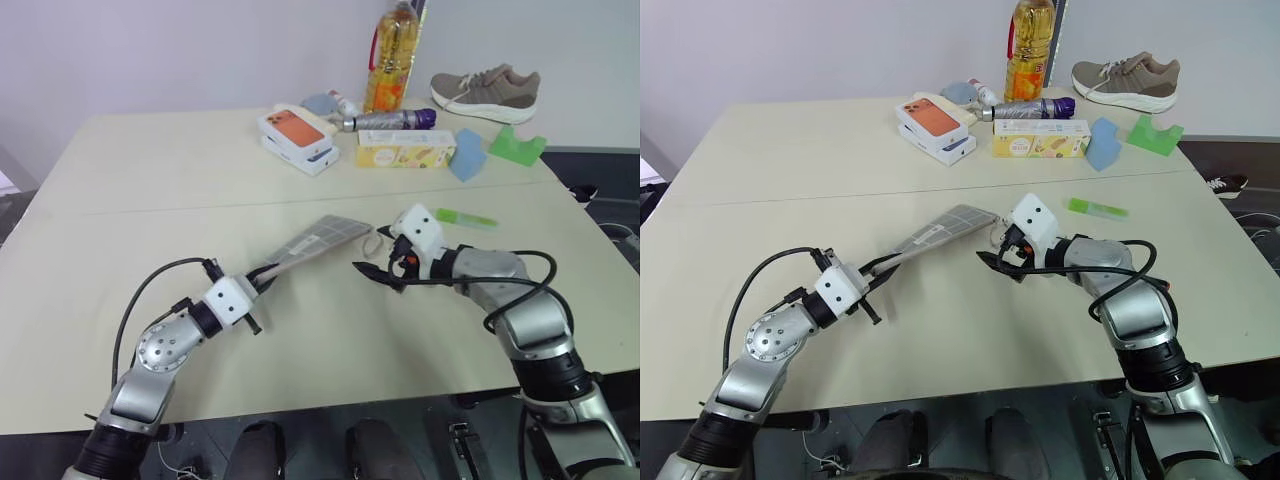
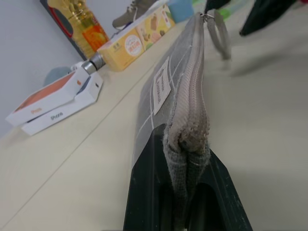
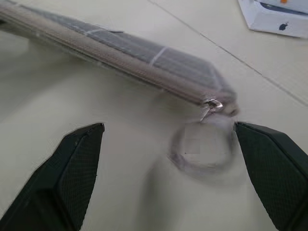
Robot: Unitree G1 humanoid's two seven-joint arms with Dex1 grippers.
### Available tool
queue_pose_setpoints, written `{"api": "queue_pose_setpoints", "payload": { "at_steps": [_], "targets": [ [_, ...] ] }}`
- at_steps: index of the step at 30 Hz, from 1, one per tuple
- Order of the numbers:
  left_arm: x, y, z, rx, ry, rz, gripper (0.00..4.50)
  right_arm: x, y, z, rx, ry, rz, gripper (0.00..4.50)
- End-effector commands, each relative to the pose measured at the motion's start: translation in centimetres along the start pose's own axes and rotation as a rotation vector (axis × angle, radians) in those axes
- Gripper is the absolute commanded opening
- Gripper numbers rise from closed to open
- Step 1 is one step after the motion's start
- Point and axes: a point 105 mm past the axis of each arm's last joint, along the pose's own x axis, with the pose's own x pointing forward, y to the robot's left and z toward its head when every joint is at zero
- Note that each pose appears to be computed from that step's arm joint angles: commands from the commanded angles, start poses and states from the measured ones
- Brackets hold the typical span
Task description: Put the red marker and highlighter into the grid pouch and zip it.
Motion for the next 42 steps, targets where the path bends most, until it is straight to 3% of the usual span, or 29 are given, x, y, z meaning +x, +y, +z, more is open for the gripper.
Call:
{"api": "queue_pose_setpoints", "payload": {
  "at_steps": [1, 4, 7, 14, 24, 42],
  "targets": [
    [0.1, 0.1, 0.9, 0.015, -0.033, -0.001, 0.0, 0.4, -0.6, 0.9, -0.011, -0.036, -0.058, 4.48],
    [0.0, 0.0, 0.9, 0.015, -0.035, -0.004, 0.0, 0.8, -1.0, 0.6, 0.008, -0.039, -0.093, 4.48],
    [-0.1, 0.0, 0.8, 0.02, -0.032, -0.005, 0.0, 1.0, -1.0, 0.5, 0.031, -0.043, -0.086, 3.64],
    [0.0, -0.1, 0.6, 0.032, -0.026, -0.004, 0.0, 1.1, -0.7, 0.5, 0.041, -0.034, -0.078, 0.04],
    [2.0, -1.0, -0.1, 0.068, -0.011, -0.032, 0.0, 0.7, 2.6, 2.0, -0.156, -0.005, 0.056, 0.04],
    [7.8, -3.0, 2.6, 0.021, -0.148, -0.061, 0.0, 0.4, 7.6, 4.4, -0.38, 0.003, 0.271, 0.04]
  ]
}}
